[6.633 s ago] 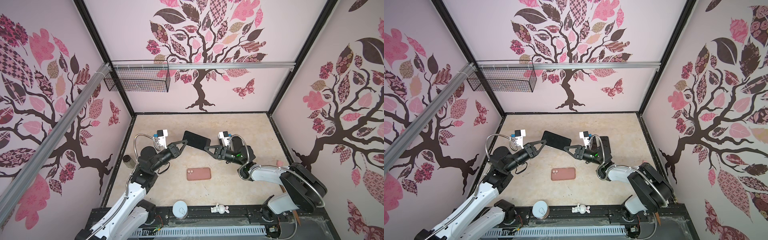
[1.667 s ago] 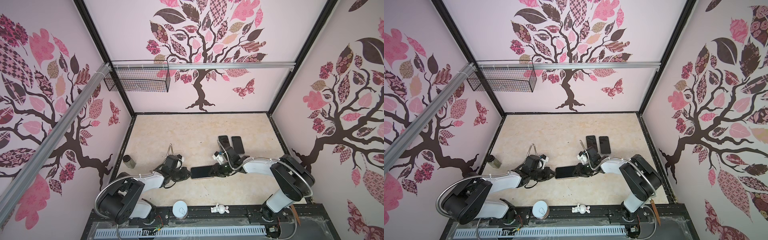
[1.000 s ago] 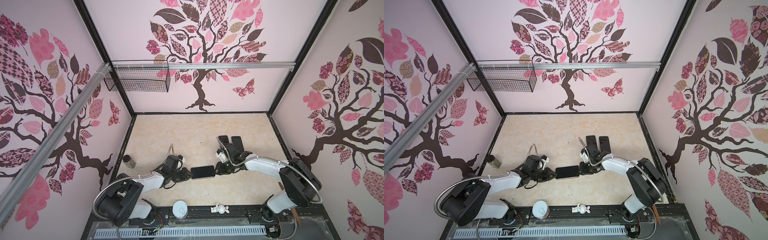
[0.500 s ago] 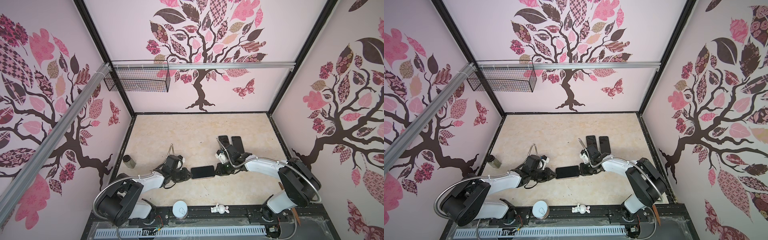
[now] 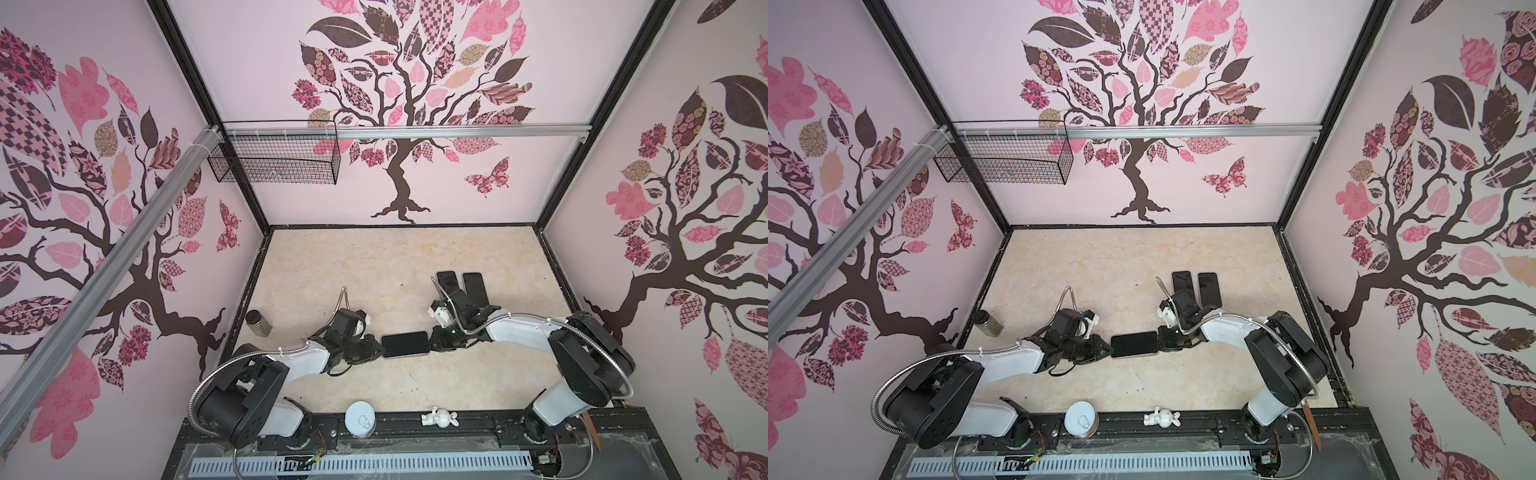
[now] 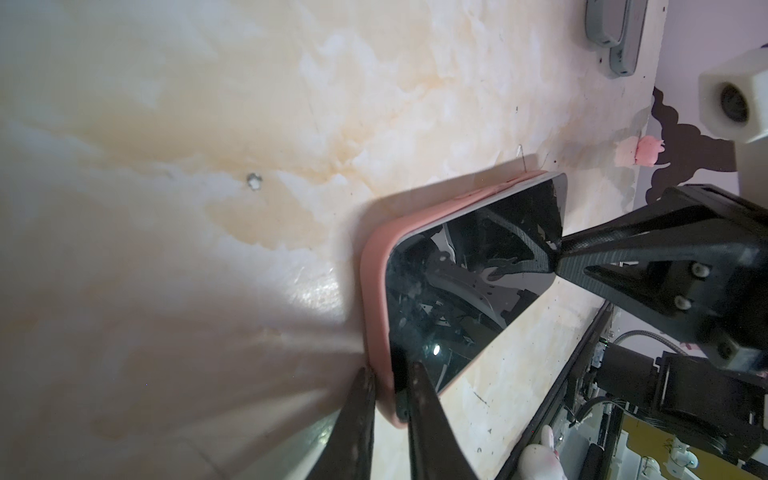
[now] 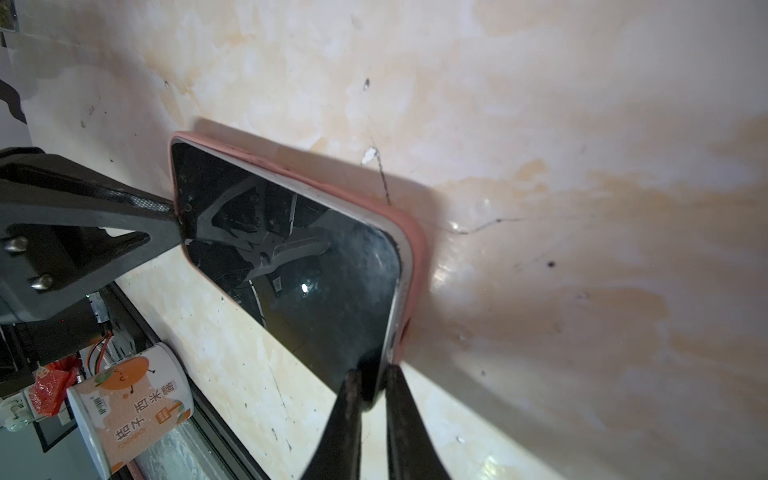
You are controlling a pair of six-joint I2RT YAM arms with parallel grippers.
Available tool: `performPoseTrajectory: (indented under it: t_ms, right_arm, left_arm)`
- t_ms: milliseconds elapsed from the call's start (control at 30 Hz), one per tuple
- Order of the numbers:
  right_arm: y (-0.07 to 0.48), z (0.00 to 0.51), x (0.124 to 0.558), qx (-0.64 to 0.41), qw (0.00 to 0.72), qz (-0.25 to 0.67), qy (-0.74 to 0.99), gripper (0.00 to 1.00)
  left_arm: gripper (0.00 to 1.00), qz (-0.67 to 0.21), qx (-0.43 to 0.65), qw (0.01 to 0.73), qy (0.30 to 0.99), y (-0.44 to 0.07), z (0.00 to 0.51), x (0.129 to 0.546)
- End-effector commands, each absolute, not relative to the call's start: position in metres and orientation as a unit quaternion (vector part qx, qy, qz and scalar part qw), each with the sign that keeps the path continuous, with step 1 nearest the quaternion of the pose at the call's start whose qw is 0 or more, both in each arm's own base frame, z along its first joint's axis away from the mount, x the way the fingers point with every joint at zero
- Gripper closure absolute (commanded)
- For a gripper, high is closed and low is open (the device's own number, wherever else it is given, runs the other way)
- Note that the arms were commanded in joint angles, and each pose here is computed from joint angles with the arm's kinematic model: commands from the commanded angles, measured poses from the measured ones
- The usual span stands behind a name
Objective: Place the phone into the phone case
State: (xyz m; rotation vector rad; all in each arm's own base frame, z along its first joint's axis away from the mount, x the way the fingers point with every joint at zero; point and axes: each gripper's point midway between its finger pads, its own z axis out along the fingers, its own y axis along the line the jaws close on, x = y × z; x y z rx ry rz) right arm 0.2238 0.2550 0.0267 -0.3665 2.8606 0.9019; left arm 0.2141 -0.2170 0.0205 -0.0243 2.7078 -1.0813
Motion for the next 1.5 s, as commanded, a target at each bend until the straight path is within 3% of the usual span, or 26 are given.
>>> performPoseTrajectory:
  t_ms: [0, 567, 1467]
  right_arm:
    - [0.257, 0.001, 0.203, -0.14, 0.02, 0.274, 0.951, 0.86]
    - [0.244, -0.051, 0.182, -0.167, -0.022, 0.18, 0.969, 0.87]
    - [0.205, -0.089, 0.18, -0.155, -0.015, 0.074, 0.985, 0.87]
  left_arm:
    - [0.82, -0.364, 0.001, 0.108, 0.925, -0.22, 0.016, 0.215]
    - [0.83, -0.363, -0.005, 0.106, 0.926, -0.219, 0.013, 0.215]
    - [0.86, -0.348, -0.03, 0.129, 0.928, -0.21, 0.015, 0.219]
